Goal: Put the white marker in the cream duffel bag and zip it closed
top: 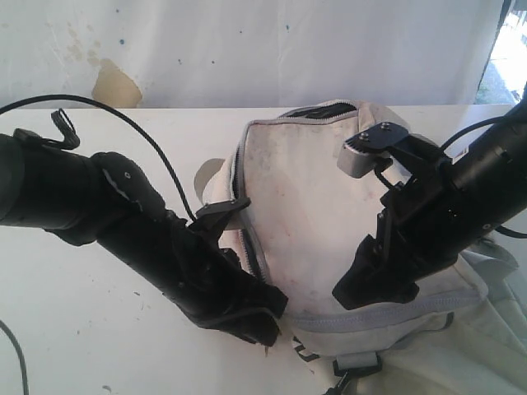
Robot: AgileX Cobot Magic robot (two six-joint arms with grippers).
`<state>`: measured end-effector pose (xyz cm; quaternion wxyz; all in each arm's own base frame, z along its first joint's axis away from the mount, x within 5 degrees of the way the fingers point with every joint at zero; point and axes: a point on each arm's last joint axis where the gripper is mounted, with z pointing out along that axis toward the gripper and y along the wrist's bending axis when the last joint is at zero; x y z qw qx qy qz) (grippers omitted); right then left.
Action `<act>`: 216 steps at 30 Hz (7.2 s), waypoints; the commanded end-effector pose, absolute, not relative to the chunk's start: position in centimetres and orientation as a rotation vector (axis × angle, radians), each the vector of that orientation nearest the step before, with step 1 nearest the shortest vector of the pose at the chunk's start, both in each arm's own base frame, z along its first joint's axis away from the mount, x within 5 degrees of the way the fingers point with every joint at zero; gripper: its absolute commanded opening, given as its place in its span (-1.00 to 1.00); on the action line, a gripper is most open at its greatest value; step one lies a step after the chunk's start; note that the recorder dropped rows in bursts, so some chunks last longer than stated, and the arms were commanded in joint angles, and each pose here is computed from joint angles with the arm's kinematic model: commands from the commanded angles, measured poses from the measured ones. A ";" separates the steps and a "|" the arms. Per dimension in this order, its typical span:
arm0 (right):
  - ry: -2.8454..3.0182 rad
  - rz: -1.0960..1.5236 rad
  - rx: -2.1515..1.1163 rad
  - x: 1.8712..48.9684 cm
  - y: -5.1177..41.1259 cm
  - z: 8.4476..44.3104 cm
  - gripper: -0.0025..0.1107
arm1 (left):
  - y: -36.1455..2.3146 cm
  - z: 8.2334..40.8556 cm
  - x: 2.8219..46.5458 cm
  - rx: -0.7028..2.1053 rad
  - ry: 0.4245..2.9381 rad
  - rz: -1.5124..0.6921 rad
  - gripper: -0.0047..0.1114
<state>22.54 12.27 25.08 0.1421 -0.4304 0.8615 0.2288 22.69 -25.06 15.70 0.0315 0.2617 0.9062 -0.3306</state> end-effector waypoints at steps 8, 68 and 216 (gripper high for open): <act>2.478 0.655 -1.246 22.4 12.2 25.2 0.17 | -26.1 16.4 22.4 0.977 2.584 -1.185 -0.55; 2.510 0.662 -1.188 22.5 12.2 25.2 0.16 | -23.6 20.6 21.7 1.351 2.453 -0.868 -0.92; 2.130 0.280 -1.004 22.9 15.2 24.8 -0.05 | -6.8 24.9 28.0 0.296 2.882 -0.811 -0.92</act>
